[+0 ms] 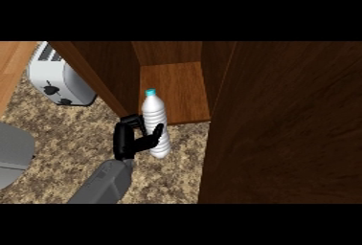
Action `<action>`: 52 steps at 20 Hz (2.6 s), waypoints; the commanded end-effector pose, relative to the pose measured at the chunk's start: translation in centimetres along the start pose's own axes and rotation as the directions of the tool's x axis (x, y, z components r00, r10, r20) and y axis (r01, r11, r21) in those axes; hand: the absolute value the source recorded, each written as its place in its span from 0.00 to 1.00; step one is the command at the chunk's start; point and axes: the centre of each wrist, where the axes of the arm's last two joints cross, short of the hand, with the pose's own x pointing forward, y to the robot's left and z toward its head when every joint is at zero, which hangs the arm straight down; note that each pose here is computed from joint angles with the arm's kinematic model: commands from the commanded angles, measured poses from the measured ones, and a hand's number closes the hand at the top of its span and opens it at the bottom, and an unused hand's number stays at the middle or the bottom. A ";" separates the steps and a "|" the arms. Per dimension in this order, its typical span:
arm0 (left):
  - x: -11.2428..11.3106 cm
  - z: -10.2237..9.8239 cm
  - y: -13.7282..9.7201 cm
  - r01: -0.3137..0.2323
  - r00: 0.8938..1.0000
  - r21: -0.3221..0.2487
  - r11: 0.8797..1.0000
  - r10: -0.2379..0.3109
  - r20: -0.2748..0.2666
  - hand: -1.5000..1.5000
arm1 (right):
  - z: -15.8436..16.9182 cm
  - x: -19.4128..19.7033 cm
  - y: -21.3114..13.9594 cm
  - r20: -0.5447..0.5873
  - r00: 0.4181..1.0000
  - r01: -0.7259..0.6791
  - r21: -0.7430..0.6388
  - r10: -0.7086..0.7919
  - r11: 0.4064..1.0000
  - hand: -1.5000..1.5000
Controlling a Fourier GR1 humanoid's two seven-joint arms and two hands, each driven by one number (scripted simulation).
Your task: Pick up the bottled water, place it into the cabinet and close the cabinet
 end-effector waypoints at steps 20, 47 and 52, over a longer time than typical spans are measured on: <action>4.2 2.5 -1.6 -0.325 0.928 -0.463 0.825 0.372 0.011 0.00 | 2.6 5.4 4.7 -0.045 0.999 -0.007 0.153 0.015 0.988 1.00; 10.6 8.7 18.1 -0.148 0.964 -0.408 0.901 0.224 0.144 0.00 | -0.9 4.4 14.4 -0.108 0.976 0.218 0.476 -0.189 0.852 1.00; 10.8 9.4 19.1 -0.141 0.968 -0.404 0.904 0.211 0.134 0.00 | -3.1 3.6 17.1 -0.118 0.967 0.254 0.534 -0.226 0.807 1.00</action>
